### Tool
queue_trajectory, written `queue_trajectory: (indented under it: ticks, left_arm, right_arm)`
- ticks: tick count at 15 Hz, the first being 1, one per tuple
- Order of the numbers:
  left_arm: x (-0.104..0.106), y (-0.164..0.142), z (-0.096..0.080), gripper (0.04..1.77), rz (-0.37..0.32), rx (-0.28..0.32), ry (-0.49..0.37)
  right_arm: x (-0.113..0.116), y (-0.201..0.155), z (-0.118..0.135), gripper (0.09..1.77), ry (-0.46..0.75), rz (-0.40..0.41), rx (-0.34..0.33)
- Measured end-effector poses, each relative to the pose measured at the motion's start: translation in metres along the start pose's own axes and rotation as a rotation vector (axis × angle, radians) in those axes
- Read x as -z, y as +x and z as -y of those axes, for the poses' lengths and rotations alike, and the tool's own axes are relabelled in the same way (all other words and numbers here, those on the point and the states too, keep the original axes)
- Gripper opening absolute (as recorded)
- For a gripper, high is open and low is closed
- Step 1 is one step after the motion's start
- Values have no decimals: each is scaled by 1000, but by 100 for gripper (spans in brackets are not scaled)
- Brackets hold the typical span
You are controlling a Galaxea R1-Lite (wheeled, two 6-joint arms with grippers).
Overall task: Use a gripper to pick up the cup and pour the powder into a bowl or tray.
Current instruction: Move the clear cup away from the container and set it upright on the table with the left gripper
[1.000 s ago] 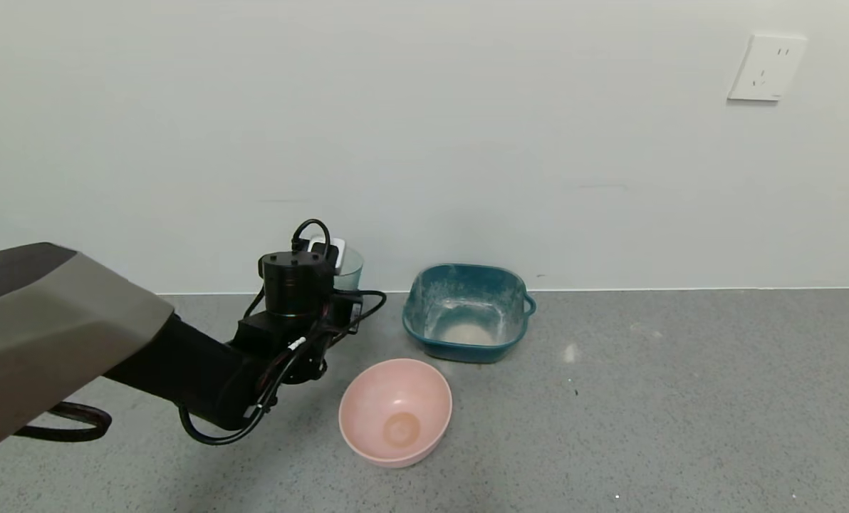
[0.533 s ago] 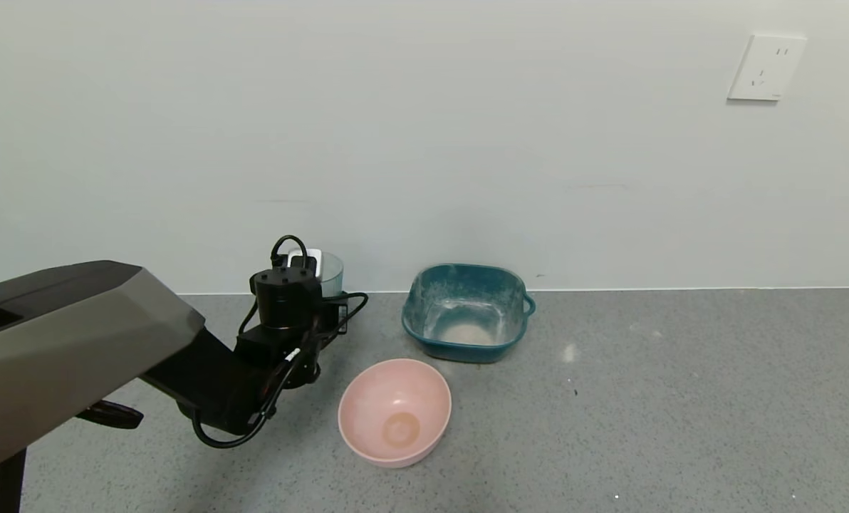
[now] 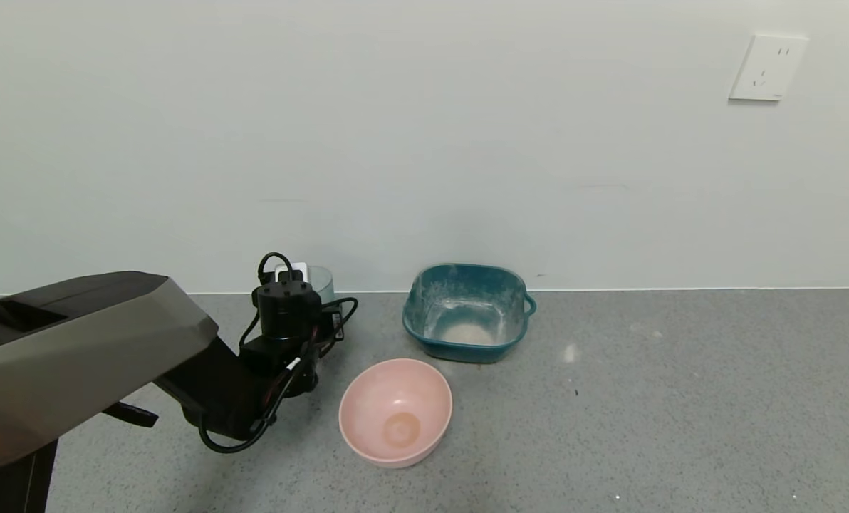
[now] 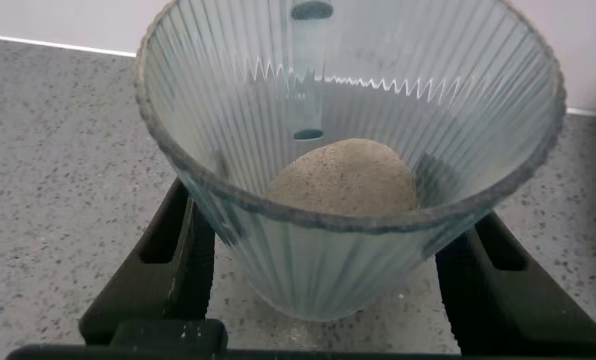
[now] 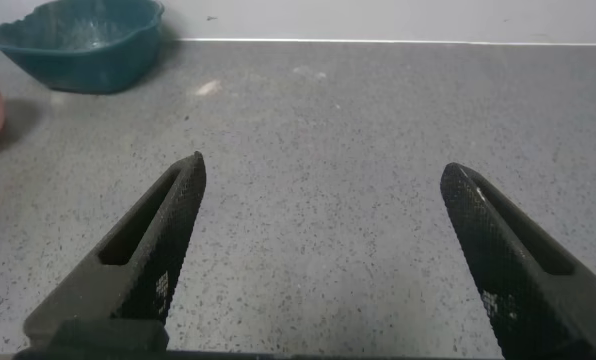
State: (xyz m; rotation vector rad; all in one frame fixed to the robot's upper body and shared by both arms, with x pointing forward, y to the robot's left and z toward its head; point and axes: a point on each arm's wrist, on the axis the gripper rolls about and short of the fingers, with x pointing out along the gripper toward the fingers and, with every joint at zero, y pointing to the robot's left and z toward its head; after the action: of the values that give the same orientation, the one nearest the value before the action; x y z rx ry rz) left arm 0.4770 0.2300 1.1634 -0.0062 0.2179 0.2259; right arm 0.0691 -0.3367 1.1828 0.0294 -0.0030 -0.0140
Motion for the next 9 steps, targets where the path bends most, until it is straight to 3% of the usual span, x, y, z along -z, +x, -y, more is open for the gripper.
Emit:
queue_trajectory:
  ticks: [9]
  left_arm:
    - [31, 2, -3, 127, -16, -12, -9]
  right_arm:
    - [0, 0, 0, 171, 0, 0, 0]
